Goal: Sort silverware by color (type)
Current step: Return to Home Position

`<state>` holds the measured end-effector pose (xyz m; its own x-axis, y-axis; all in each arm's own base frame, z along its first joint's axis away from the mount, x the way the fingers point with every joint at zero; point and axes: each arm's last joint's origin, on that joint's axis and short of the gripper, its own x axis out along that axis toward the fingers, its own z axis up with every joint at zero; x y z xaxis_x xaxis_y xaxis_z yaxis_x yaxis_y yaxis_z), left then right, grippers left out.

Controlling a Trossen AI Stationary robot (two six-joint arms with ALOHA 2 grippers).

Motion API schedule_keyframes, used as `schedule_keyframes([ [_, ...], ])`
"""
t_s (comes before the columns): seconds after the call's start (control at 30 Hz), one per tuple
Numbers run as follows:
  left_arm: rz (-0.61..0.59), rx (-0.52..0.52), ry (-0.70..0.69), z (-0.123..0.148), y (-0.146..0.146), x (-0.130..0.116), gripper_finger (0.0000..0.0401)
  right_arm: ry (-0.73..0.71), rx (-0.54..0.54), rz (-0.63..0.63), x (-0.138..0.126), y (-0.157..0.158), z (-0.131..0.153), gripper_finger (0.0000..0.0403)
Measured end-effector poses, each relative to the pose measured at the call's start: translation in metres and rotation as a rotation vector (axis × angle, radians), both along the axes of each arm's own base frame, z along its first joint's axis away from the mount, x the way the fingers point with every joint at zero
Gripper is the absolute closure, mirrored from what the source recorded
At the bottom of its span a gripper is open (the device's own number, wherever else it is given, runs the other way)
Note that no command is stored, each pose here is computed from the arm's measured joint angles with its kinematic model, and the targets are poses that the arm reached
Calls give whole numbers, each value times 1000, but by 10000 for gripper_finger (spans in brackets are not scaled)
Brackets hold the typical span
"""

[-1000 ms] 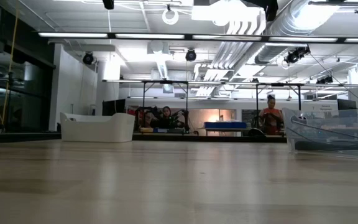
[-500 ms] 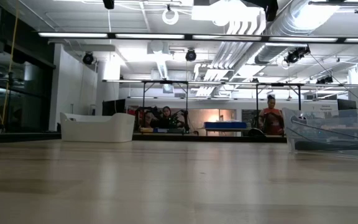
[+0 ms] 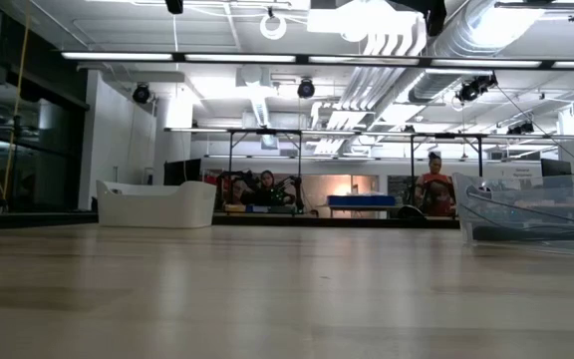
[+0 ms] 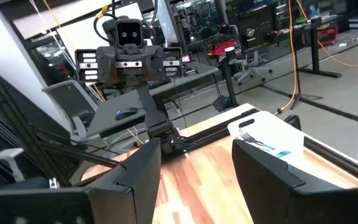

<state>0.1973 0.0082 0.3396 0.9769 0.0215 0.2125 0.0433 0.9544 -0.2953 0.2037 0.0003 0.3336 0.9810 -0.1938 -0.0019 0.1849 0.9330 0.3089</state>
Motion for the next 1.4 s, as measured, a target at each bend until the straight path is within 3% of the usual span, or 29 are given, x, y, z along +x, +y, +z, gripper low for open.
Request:
schedule_keyframes([
  [0.37,0,0,-2,0,0,0,222,13,-66,7,0,0,0,219],
  [1.4,0,0,-48,7,0,-7,222,8,-39,35,0,1,0,219],
])
